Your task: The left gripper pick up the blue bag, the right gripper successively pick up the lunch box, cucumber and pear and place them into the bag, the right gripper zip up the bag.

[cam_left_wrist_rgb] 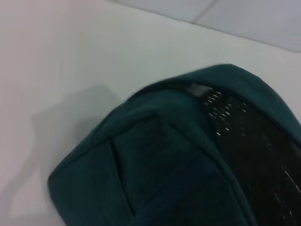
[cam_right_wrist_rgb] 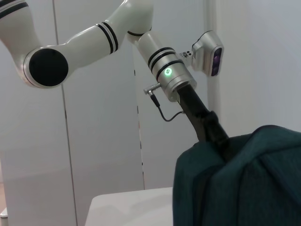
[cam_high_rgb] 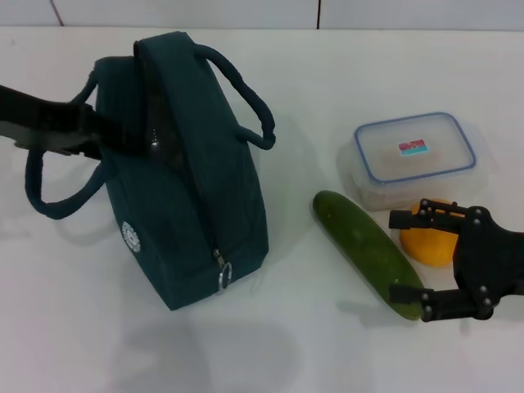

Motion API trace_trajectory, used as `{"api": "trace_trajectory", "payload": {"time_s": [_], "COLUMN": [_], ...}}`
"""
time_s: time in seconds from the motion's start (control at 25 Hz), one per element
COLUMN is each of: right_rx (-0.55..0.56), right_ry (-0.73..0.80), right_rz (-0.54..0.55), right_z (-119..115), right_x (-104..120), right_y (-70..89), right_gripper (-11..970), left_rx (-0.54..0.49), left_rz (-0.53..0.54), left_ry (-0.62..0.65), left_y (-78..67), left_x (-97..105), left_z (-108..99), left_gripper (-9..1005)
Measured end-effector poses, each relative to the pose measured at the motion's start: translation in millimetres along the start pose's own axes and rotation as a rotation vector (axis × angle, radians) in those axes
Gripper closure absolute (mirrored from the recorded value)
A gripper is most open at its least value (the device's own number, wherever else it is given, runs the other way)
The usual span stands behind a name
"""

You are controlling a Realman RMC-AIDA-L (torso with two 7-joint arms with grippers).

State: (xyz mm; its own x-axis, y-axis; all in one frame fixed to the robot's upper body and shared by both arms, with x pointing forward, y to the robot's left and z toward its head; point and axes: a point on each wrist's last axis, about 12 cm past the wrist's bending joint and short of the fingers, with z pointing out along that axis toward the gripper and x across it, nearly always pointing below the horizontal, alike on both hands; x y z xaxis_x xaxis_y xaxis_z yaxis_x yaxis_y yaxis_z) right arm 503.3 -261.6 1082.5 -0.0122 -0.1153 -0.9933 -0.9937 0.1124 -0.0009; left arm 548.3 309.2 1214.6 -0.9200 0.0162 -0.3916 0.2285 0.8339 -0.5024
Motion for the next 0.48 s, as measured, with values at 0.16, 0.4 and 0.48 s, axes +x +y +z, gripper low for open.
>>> {"api": "trace_trajectory", "payload": {"time_s": [0.16,0.4,0.48], "right_rx": [0.001,0.009,0.021], "right_ry": [-0.002,-0.009,-0.015], "right_rz": [0.001,0.005,0.01], "right_z": [0.1,-0.9,-2.5], "right_x": [0.2,-0.2,-0.8], "right_y": [0.4,-0.2,-1.2], "right_gripper": [105,105,105], "left_rx": [0.003,0.027,0.03], "left_rz": [0.003,-0.015,-0.01], "left_ry": [0.016,0.033,0.032], "left_y": [2.1,2.9,0.7], "left_x": [3.3,5.8,5.4], "left_z": [4.9,9.7,9.9], "left_gripper": [427,627,668]}}
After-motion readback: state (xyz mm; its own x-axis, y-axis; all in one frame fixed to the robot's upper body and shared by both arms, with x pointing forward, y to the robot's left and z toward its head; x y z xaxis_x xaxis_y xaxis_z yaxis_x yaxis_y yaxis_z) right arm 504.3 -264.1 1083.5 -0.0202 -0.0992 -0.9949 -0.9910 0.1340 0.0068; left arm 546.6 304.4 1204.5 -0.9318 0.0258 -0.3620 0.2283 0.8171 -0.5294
